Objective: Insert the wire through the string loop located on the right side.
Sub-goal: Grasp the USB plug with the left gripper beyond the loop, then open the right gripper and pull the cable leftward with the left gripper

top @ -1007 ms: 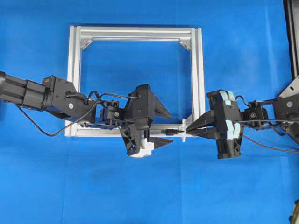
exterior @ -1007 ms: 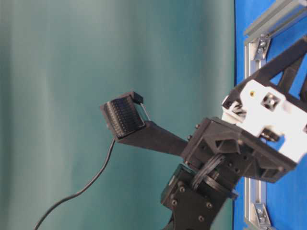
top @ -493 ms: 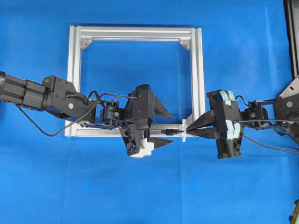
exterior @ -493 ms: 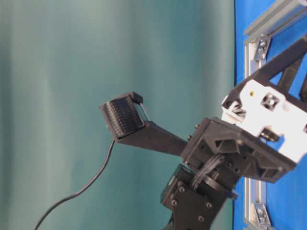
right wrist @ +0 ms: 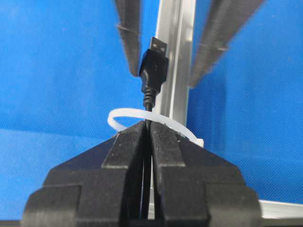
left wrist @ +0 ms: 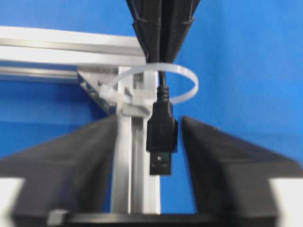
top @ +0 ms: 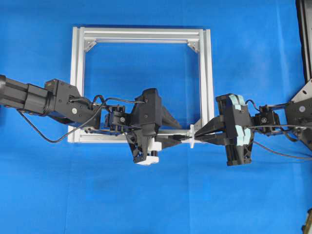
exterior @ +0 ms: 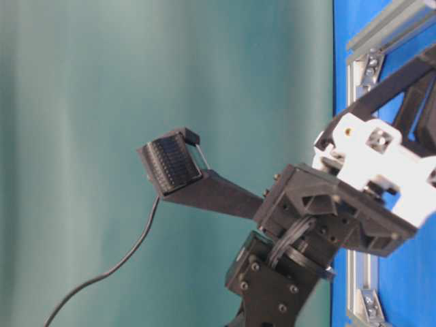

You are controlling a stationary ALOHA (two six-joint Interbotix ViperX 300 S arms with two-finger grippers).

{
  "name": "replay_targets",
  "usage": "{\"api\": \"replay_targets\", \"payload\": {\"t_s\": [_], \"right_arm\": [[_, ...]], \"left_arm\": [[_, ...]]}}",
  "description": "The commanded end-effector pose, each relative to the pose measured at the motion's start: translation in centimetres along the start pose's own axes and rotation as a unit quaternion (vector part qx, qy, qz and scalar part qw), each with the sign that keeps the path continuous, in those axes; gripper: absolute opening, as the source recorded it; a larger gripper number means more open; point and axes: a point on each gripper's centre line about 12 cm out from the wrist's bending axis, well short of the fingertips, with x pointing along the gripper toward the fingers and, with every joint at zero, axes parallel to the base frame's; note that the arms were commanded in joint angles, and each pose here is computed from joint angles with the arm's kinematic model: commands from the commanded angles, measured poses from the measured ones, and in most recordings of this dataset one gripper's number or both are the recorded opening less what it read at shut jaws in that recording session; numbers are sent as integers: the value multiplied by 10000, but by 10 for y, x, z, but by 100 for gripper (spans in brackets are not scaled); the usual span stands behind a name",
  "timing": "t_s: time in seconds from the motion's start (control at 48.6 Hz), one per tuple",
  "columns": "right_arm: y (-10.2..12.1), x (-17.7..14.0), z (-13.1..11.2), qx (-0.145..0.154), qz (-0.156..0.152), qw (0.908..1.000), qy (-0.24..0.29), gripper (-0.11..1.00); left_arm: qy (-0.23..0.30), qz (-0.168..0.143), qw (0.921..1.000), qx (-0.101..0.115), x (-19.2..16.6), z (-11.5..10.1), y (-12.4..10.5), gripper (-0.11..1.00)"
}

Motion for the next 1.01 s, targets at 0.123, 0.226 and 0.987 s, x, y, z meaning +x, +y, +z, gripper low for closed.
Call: {"api": "replay_targets", "payload": {"t_s": [0.123, 0.226, 0.987], "right_arm": [[2, 0, 10, 4, 25, 9998, -174, -3], [2, 0, 10, 4, 27, 9998, -182, -3], [3, -16, 15, 80, 79, 9997, -212, 91]], "left_arm": [[-181, -30, 9998, 7, -2, 14, -3, 19], [-196, -35, 9998, 13, -2, 15, -3, 19], [-204, -36, 9998, -17, -2, 15, -3, 19]]}}
